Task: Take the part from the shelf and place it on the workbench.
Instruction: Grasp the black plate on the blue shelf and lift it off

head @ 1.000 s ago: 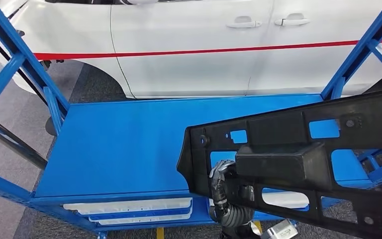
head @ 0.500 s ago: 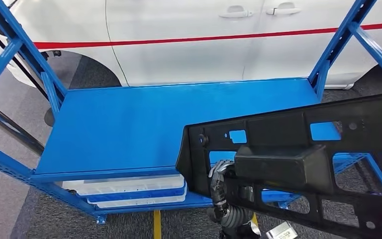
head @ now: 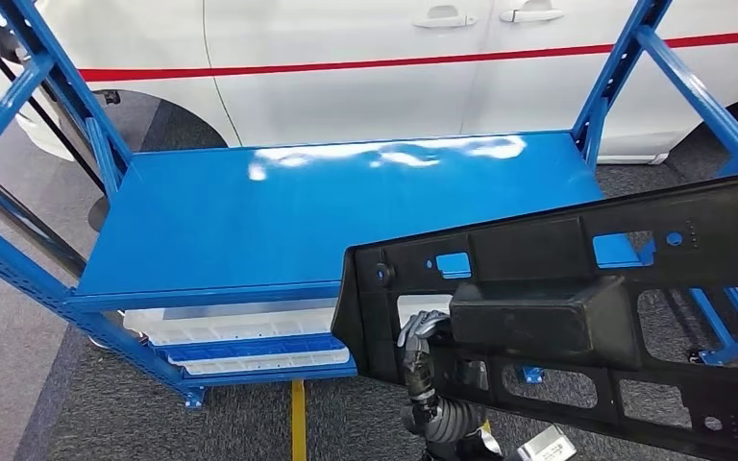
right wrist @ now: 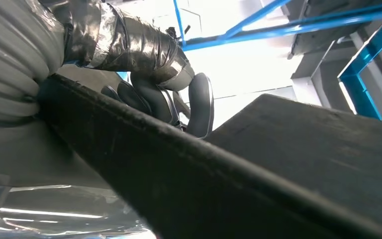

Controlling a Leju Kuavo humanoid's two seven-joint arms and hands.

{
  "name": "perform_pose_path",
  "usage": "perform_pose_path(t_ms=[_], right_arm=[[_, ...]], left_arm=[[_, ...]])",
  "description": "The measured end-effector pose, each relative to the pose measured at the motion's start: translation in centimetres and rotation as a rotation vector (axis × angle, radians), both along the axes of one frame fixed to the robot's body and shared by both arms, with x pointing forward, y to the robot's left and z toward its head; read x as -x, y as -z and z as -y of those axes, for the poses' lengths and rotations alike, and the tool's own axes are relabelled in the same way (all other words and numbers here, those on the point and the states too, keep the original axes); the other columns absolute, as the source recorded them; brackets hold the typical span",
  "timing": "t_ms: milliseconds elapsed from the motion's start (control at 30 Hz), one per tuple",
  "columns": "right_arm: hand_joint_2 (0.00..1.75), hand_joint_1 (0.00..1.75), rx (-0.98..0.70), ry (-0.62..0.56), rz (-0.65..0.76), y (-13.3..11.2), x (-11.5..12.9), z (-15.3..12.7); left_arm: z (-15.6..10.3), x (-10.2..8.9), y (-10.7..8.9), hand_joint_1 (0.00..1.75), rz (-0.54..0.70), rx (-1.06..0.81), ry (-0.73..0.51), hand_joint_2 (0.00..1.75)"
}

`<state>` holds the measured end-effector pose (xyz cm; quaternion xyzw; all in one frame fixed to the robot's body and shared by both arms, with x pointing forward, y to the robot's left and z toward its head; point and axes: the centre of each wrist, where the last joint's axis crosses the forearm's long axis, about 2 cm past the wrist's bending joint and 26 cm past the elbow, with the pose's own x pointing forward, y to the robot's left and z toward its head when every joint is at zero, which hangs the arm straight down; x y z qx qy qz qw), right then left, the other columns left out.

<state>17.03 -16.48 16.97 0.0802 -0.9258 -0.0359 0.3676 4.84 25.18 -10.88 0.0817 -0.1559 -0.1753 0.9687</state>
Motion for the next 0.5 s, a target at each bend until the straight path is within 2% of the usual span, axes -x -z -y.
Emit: perform_pose_path(t_ms=[500], right_arm=[[1.75,1.75,-0.065,-0.072,-0.021,0.3,-0.08,0.22]], left_arm=[[-0.02,-0.01,0.0,0.0,0.001,0.007,0.003,1.75]])
